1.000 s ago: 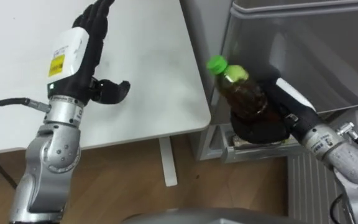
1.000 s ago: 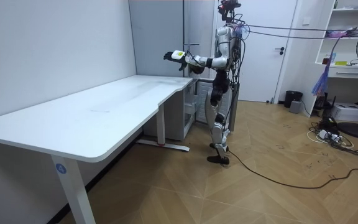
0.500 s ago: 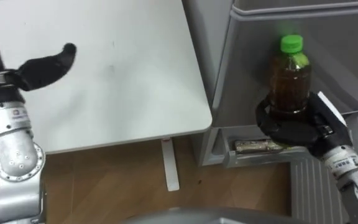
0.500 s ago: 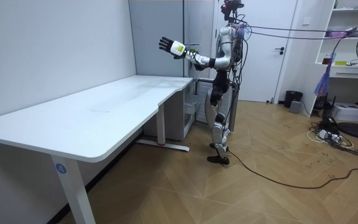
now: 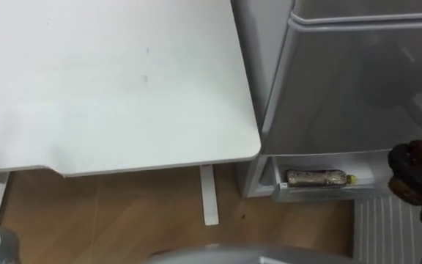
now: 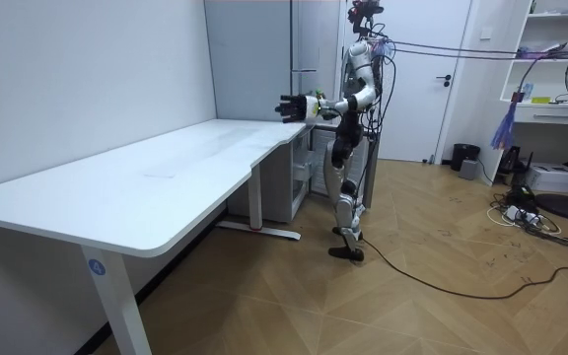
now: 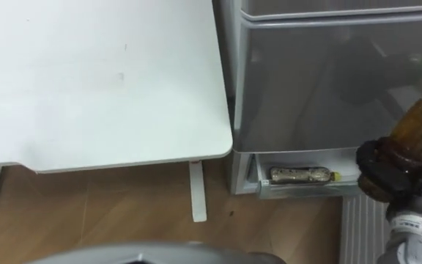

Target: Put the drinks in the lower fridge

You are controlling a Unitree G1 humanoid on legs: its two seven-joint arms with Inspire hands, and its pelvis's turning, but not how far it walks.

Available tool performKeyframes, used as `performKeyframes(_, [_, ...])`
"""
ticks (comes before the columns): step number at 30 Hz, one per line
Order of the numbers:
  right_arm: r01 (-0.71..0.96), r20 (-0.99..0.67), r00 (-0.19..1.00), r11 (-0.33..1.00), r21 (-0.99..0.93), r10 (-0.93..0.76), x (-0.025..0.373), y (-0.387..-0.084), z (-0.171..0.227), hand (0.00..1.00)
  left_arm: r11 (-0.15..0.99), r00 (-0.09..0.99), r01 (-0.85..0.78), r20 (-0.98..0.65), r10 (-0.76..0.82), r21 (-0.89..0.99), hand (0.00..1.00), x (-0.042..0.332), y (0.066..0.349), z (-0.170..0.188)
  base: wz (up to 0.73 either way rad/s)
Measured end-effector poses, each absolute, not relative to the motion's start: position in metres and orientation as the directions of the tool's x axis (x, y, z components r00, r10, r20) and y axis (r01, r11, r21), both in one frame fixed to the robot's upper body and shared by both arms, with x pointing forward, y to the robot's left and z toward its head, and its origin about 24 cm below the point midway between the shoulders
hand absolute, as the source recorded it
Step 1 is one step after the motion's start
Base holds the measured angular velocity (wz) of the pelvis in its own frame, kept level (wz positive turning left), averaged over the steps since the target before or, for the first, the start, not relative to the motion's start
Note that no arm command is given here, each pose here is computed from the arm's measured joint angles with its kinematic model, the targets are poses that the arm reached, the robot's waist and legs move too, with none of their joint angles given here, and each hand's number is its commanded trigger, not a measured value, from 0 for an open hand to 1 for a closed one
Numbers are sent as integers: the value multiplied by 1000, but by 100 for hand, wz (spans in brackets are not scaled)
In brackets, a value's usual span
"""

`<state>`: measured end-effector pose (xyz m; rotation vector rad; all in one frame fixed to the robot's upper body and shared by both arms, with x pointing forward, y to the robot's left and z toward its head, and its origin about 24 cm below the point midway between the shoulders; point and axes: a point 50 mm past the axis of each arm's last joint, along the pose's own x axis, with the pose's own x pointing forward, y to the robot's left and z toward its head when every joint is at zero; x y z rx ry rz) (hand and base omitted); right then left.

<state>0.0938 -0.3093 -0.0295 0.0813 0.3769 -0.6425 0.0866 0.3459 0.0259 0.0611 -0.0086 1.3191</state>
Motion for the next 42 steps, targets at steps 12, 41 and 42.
performKeyframes(12, [751,-505,564,660,-14,-653,76,-306,-58,100,82,19,-971,-270,963,224,0,34,342,-46,4])
performKeyframes(41, [837,-794,514,393,381,-325,114,-260,-107,100,873,103,-380,-924,369,306,0,-19,241,-158,8])
performKeyframes(42, [840,-796,514,375,392,-320,116,-260,-108,100,880,108,-369,-927,360,299,0,-18,240,-159,0])
